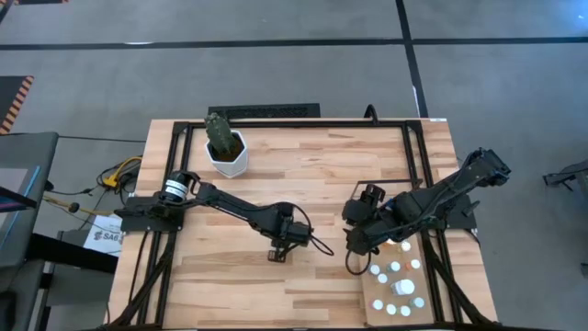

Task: Pick and place medicine bottles onto shelf by color
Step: Put the yellow pill bottle on the shelf

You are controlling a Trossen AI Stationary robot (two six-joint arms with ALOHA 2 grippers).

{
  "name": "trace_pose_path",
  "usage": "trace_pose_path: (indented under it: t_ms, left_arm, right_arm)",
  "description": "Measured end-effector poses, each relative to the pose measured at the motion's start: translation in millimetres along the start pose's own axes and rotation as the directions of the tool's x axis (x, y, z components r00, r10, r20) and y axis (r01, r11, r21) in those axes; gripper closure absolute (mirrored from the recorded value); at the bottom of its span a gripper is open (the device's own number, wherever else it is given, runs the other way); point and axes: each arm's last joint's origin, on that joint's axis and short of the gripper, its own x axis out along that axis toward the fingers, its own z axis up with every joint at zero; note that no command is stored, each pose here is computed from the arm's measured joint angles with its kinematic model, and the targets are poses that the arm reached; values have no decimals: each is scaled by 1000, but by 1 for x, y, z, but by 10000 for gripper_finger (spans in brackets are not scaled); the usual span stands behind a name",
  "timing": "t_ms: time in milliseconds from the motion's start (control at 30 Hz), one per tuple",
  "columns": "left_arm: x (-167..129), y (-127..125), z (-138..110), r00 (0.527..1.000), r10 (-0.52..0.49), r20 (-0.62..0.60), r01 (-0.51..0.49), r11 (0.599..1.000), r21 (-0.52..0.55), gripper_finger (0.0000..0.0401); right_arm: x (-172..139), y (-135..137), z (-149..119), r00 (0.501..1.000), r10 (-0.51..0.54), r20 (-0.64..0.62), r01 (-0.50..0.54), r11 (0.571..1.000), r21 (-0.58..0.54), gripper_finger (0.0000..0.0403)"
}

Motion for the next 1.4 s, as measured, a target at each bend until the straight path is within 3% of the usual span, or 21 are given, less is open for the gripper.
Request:
trace_pose_path:
  t_ms: [133,300,433,633,833,1133,1300,1400]
  left_arm:
    - [-19,5,-18,993,24,-115,-26,1000,-14,284]
    - [-51,14,-37,967,125,-222,-138,989,-44,294]
    - [-68,18,-51,930,206,-306,-217,976,-2,306]
    - [-72,17,-62,882,243,-404,-231,970,79,300]
    - [-69,15,-55,914,228,-336,-228,973,41,298]
    - [-71,-2,-52,899,369,-237,-355,929,102,297]
    - [-76,-18,-52,849,509,-142,-492,860,138,297]
    - [-80,-27,-53,793,605,-73,-588,791,171,296]
  right_arm:
    - [4,-6,5,1000,-19,-6,19,1000,20,23]
    - [9,-15,9,999,-34,-34,33,999,-17,23]
    - [13,-21,14,998,-20,-59,19,999,-33,23]
    - [20,-32,22,997,-28,-72,26,999,-22,23]
    - [24,-36,29,999,-14,-51,12,999,-38,23]
    - [29,-38,42,980,189,-62,-198,953,-229,23]
    - [42,-58,65,947,321,20,-313,933,-178,23]
    - [57,-72,77,858,510,64,-502,857,-115,23]
